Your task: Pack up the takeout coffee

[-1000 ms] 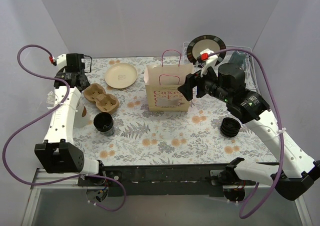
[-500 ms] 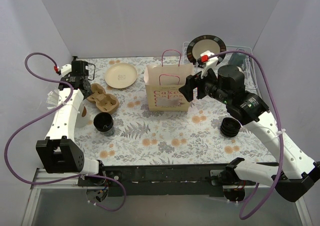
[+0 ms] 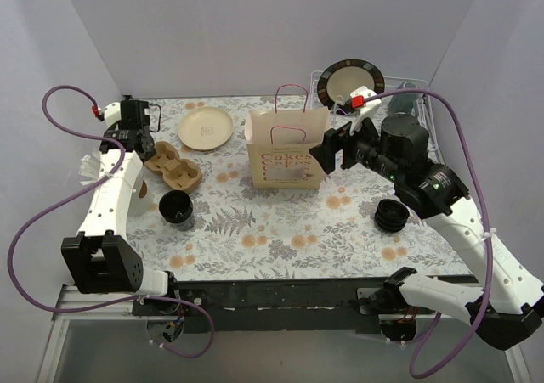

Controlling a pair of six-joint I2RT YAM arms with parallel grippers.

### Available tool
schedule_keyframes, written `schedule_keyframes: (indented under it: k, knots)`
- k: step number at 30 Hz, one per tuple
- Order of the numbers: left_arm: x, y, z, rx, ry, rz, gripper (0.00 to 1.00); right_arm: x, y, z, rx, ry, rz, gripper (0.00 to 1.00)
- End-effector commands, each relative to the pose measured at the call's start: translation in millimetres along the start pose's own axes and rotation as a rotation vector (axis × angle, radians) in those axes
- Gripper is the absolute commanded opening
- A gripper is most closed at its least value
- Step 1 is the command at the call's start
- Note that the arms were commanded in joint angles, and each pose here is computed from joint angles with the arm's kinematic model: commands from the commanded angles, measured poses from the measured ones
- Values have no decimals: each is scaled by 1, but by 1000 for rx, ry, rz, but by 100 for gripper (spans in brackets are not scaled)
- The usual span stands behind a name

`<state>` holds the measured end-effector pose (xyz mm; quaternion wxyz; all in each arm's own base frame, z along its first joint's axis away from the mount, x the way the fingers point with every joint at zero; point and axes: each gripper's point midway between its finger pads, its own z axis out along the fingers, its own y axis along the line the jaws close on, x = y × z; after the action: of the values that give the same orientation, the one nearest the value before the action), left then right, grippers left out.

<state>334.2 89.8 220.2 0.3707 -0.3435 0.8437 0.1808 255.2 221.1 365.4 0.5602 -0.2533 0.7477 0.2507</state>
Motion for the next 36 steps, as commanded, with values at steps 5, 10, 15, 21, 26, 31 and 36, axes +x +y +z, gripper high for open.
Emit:
schedule_keyframes:
  k: [5,10,15,21,26,31,36]
  knots:
    - [1,8,-3,-15,-13,4,37,-10,-8,-10,44,-47,-32,84]
    - [2,11,-4,-18,-15,5,25,-10,-9,-12,48,-49,-40,84]
    - [-11,14,-16,-11,-43,-6,0,-14,-8,-15,42,-57,-39,84]
    - [-46,13,-46,29,-96,-73,0,-22,-6,-17,35,-62,-30,84]
    - [-66,19,-77,75,-126,-120,0,-25,-6,-18,42,-43,-19,84]
    - [-98,24,-119,163,-210,-164,0,-29,-12,-22,73,-42,-54,85]
    - [-118,21,-153,274,-253,-176,0,-32,-14,-23,83,-40,-63,85]
